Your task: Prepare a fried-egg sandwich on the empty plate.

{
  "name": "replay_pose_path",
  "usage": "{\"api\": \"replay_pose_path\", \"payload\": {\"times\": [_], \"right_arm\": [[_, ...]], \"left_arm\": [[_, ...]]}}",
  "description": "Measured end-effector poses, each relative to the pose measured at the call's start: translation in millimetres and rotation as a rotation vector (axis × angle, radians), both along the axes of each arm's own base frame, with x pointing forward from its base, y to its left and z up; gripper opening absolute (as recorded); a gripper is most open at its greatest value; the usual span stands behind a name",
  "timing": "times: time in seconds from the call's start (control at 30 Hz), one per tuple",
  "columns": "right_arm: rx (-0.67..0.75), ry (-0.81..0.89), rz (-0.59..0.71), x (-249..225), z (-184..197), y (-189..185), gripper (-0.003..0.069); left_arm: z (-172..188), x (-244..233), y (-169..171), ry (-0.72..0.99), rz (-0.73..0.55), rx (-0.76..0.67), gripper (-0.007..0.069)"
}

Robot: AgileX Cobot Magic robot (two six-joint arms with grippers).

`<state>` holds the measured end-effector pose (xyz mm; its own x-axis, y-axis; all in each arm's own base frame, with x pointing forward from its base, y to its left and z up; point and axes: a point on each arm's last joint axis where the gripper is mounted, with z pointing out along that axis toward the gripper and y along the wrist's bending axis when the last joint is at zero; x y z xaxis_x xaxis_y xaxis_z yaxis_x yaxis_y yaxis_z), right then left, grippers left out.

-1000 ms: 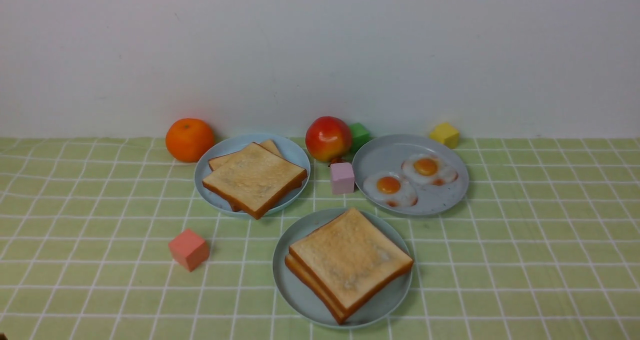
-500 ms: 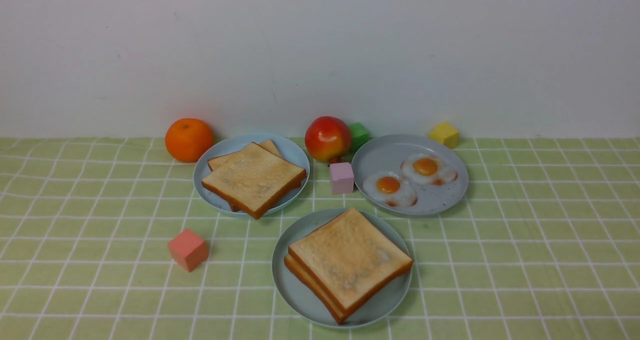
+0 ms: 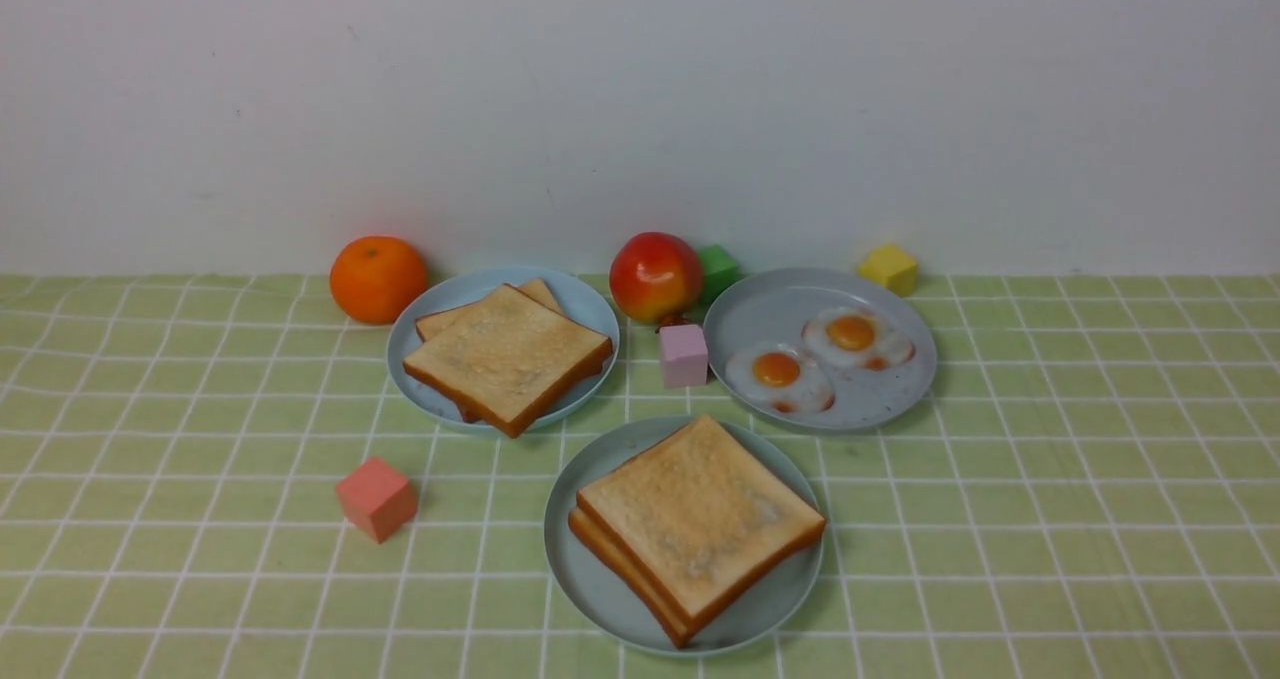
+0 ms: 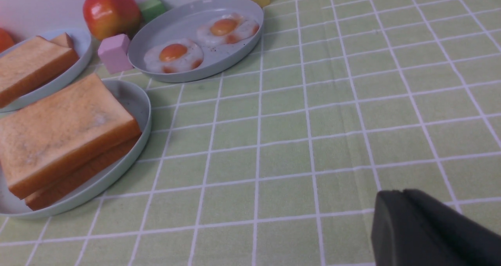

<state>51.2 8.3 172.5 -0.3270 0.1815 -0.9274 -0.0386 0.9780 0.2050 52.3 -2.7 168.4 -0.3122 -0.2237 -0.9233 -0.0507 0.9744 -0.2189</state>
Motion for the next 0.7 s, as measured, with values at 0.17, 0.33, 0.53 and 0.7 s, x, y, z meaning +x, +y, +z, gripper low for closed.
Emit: {"api": "replay_pose_path", "payload": {"times": [0.17,0.33,0.53,0.7], "right_arm": [[0.0,0.0,0.0,0.0,0.0,0.0,0.0043],[0.0,0.0,0.0,0.0,0.0,0.0,0.0049],[0.0,0.0,0.0,0.0,0.0,0.0,0.0059],[0.0,0.0,0.0,0.0,0.0,0.0,0.0068]], "left_arm": [[0.0,0.0,0.0,0.0,0.0,0.0,-0.0013],[0.1,0.0,0.0,-0.001,0.0,0.0,-0.0013],[0.1,0.0,0.0,-0.001,0.0,0.0,-0.0013],[0.1,0.0,0.0,-0.001,0.0,0.0,-0.0013]]}}
